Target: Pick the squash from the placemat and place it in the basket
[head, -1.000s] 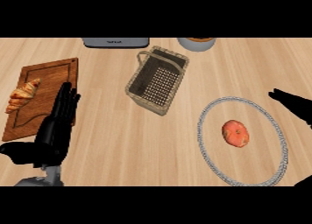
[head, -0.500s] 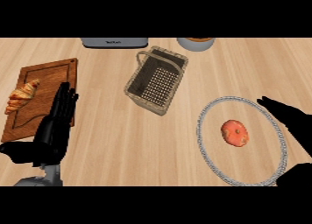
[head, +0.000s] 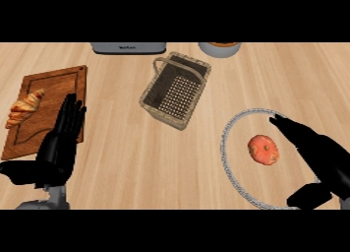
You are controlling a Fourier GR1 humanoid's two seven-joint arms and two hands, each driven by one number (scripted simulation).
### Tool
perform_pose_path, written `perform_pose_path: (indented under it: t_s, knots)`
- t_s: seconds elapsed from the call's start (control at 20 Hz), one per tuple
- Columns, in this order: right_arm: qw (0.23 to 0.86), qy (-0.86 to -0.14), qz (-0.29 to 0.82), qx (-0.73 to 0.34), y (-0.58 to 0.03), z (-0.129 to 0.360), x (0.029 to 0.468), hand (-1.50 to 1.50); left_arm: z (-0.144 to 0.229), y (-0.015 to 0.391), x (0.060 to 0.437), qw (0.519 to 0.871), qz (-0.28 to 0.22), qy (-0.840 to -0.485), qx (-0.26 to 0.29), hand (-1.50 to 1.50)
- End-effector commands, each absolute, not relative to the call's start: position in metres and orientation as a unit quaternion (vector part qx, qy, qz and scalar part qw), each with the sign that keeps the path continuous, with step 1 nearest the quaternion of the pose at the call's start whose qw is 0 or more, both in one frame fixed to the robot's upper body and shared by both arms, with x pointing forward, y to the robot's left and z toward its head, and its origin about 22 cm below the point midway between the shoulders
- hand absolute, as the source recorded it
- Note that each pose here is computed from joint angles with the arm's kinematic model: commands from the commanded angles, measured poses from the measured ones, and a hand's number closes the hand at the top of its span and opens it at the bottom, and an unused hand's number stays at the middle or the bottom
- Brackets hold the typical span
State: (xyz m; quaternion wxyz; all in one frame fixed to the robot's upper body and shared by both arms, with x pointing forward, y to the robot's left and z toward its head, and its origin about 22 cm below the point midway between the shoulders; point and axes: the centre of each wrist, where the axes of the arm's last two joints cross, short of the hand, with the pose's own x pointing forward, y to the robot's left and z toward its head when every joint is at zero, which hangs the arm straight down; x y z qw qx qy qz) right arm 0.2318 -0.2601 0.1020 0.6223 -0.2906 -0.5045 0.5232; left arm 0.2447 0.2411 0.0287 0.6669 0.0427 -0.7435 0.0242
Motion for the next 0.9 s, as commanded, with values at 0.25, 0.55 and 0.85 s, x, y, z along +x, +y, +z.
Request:
perform_pose_path:
  t_s: [0.25,0.55,0.85]
  knots:
    - [0.613,-0.506,0.517,-0.319,-0.246,0.071,0.242,-1.50,0.040,0.235,0.243,0.666,0.029,-0.745,0.035,0.00]
    - [0.625,-0.501,0.514,-0.306,-0.258,0.061,0.256,-1.50,0.045,0.218,0.249,0.663,0.023,-0.747,0.048,0.00]
    - [0.632,-0.479,0.527,-0.305,-0.251,0.051,0.261,-1.50,0.051,0.238,0.236,0.668,0.022,-0.743,0.037,0.00]
